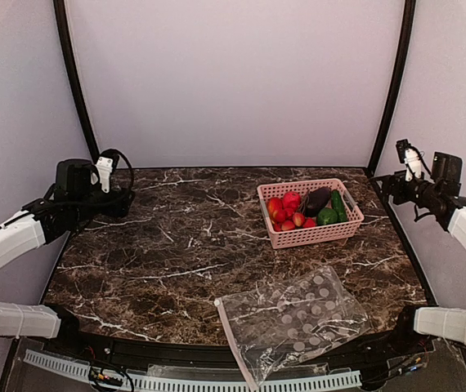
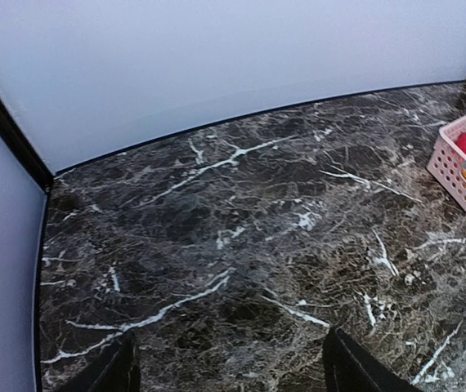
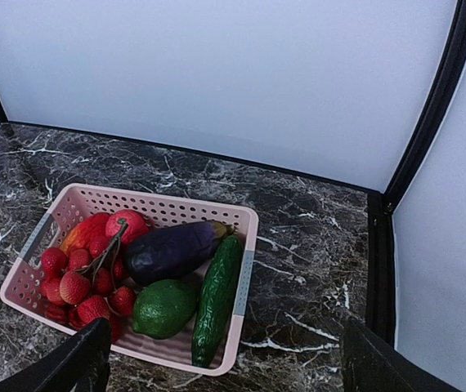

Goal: Place the food in the zip-top bag and seal the zipper
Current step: Pick up the zipper food storage bag at the center of the board.

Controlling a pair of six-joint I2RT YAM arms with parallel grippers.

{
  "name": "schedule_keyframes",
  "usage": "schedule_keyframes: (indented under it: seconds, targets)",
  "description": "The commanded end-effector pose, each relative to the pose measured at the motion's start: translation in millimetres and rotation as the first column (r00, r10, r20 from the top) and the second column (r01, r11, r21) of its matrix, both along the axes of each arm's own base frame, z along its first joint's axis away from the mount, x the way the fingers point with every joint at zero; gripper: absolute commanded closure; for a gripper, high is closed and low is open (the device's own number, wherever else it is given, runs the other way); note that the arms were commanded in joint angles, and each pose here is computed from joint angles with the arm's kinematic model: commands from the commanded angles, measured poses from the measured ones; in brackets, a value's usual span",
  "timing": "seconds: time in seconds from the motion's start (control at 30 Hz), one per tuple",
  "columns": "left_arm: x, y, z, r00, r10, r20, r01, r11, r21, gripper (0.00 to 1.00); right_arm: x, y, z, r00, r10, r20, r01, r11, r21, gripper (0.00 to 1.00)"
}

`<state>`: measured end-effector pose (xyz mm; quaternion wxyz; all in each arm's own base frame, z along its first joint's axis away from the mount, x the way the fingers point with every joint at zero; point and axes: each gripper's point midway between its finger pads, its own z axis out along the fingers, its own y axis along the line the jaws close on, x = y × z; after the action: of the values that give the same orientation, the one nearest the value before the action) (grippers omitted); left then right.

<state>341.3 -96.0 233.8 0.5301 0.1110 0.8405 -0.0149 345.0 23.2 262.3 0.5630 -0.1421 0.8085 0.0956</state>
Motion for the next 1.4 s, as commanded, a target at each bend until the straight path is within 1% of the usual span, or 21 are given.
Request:
schedule_keyframes:
  seconds: [0.0,0.1,0.23,0.33,0.5,0.6,0.7,0.8,0.9,0.97,1.03,1.07,1.1,1.13,1.17,1.2,1.23,1.27,1.3,1.33,1.37]
  targets:
    - [-6.6,-43.8,-20.2,0.978,-0.206,-0.038,0.202,0.977,-0.073,0.26,9.4,-10.1,0.0,0.997,-0.024,0.079,0.026,0.999,-0.035,0.04]
    - [-20.1,-82.6,-40.6,0.924,-0.371,-0.096,0.357,0.925,-0.133,0.29,5.2,-4.0,-11.0,0.995,0.041,0.093,-0.033,0.996,-0.081,0.02]
    - [-51.1,-137.2,-76.1,0.796,-0.562,-0.226,0.533,0.827,-0.178,0.31,-4.6,14.9,-19.6,0.980,0.173,0.094,-0.165,0.983,-0.086,0.04]
    - [-80.2,-171.2,-107.9,0.679,-0.648,-0.345,0.626,0.756,-0.189,0.28,-12.2,27.5,-24.7,0.961,0.264,0.086,-0.257,0.963,-0.085,0.07]
    - [-137.3,-214.1,-142.1,0.509,-0.727,-0.462,0.761,0.630,-0.153,0.27,-17.7,36.6,-25.1,0.937,0.335,0.099,-0.326,0.940,-0.098,0.09]
    - [-158.6,-227.6,-157.9,0.458,-0.725,-0.515,0.804,0.585,-0.108,0.27,-21.6,42.5,-25.5,0.920,0.377,0.102,-0.368,0.925,-0.096,0.09]
    - [-172.7,-251.9,-153.9,0.408,-0.753,-0.517,0.830,0.541,-0.133,0.26,-24.8,46.8,-27.0,0.906,0.411,0.102,-0.403,0.911,-0.093,0.09]
    - [-170.8,-276.2,-141.3,0.410,-0.772,-0.486,0.815,0.549,-0.185,0.25,-25.9,48.5,-28.6,0.899,0.428,0.096,-0.420,0.903,-0.094,0.10]
    - [-178.6,-297.5,-128.2,0.395,-0.803,-0.446,0.829,0.521,-0.205,0.25,-27.2,49.0,-28.4,0.897,0.432,0.095,-0.424,0.900,-0.098,0.10]
    - [-197.0,-303.9,-125.9,0.364,-0.823,-0.437,0.885,0.452,-0.114,0.25,-28.7,50.0,-27.4,0.893,0.438,0.100,-0.429,0.898,-0.099,0.10]
    - [-220.6,-301.5,-129.7,0.330,-0.830,-0.450,0.934,0.357,0.026,0.25,-30.0,50.9,-25.7,0.890,0.443,0.105,-0.434,0.896,-0.097,0.10]
    - [-241.3,-298.4,-135.2,0.278,-0.836,-0.472,0.959,0.266,0.093,0.25,-30.3,51.4,-25.8,0.889,0.446,0.105,-0.438,0.894,-0.097,0.10]
    - [-242.1,-290.9,-139.1,0.303,-0.823,-0.481,0.953,0.251,0.170,0.27,-30.1,51.4,-25.2,0.888,0.447,0.107,-0.438,0.894,-0.099,0.10]
    - [-258.1,-288.0,-143.2,0.268,-0.828,-0.494,0.957,0.171,0.233,0.27,-30.2,51.5,-25.1,0.887,0.448,0.108,-0.439,0.893,-0.100,0.10]
    - [-256.6,-278.6,-148.0,0.299,-0.811,-0.502,0.939,0.156,0.307,0.28,-30.3,51.9,-25.5,0.887,0.449,0.106,-0.440,0.892,-0.097,0.10]
    - [-268.0,-277.2,-149.3,0.276,-0.819,-0.504,0.930,0.096,0.354,0.29,-30.3,52.0,-25.3,0.886,0.451,0.107,-0.442,0.892,-0.097,0.10]
    - [-264.0,-270.7,-151.0,0.310,-0.809,-0.499,0.907,0.095,0.410,0.30,-30.6,52.5,-24.9,0.885,0.454,0.108,-0.445,0.890,-0.096,0.10]
    - [-269.3,-270.0,-151.0,0.300,-0.815,-0.496,0.897,0.064,0.437,0.31,-31.0,53.2,-25.1,0.883,0.457,0.107,-0.449,0.889,-0.093,0.10]
    - [-268.6,-267.7,-150.2,0.310,-0.817,-0.486,0.886,0.063,0.459,0.33,-31.0,53.7,-25.0,0.882,0.460,0.107,-0.452,0.887,-0.090,0.10]
    - [-271.5,-267.5,-150.0,0.297,-0.824,-0.483,0.880,0.040,0.473,0.34,-31.4,54.0,-24.6,0.881,0.462,0.108,-0.454,0.887,-0.089,0.10]
    - [-271.5,-267.6,-149.6,0.298,-0.830,-0.471,0.872,0.036,0.488,0.36,-31.4,54.2,-25.1,0.880,0.463,0.106,-0.455,0.886,-0.087,0.10]
